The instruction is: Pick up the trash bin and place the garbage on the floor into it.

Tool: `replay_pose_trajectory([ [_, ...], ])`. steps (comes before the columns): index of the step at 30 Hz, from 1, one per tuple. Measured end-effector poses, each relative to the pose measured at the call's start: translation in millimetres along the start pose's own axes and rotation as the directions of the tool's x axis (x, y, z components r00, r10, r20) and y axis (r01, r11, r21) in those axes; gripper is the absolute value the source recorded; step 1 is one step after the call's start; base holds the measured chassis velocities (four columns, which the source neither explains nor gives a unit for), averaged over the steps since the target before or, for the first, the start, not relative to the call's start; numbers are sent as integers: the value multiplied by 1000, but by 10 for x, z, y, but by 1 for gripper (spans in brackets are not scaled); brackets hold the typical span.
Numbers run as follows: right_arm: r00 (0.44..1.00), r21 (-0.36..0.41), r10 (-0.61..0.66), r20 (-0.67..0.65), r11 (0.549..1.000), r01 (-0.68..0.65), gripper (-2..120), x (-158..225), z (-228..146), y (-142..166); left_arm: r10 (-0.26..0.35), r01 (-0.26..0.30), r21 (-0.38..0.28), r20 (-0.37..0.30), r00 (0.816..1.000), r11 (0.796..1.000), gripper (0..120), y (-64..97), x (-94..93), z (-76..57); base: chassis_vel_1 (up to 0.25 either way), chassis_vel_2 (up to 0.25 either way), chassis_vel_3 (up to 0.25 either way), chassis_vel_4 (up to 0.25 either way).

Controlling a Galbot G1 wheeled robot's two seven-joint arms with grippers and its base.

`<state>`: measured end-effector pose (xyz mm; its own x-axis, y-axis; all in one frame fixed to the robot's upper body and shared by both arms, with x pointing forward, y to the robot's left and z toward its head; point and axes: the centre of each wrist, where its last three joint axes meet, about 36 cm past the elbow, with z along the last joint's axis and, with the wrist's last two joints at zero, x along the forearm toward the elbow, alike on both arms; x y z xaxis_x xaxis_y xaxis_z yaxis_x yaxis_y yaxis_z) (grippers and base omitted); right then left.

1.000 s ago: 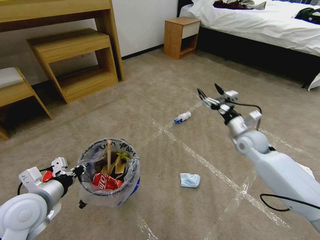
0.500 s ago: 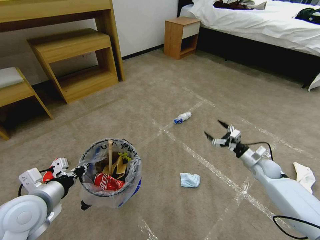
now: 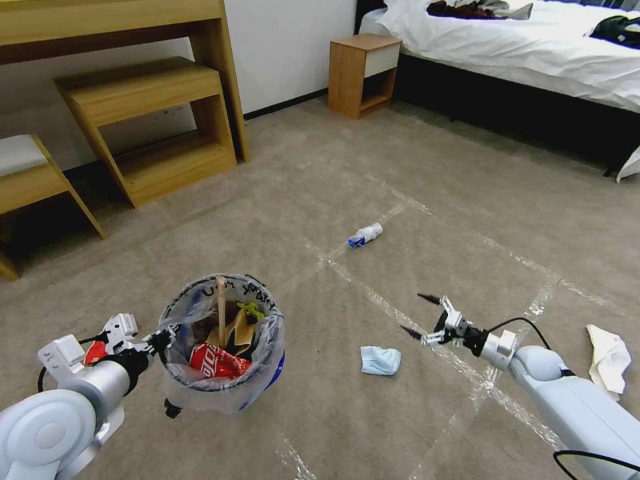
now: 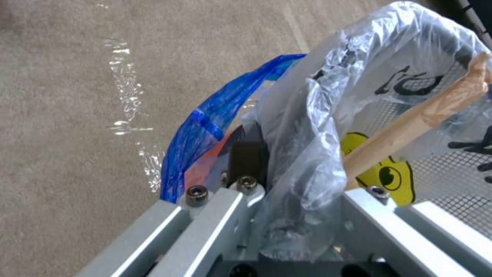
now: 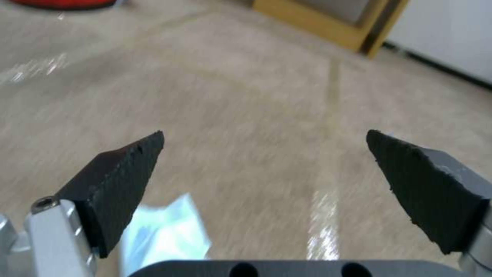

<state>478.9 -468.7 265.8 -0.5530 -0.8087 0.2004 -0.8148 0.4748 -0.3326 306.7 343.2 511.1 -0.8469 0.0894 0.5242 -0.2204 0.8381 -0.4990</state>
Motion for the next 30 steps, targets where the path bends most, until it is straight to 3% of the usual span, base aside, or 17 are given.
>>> replay_pose_trajectory([
  [14,976,6,-195,-98,981,196,100,76,246,211,-10,10,-2,-4,1000,1000,0,6,-8,26,0,0,0,0],
  [30,983,-60,-141,-121,989,135,100,113,482,225,-20,19,-2,-14,1000,1000,0,23,-57,59,0,0,0,0],
])
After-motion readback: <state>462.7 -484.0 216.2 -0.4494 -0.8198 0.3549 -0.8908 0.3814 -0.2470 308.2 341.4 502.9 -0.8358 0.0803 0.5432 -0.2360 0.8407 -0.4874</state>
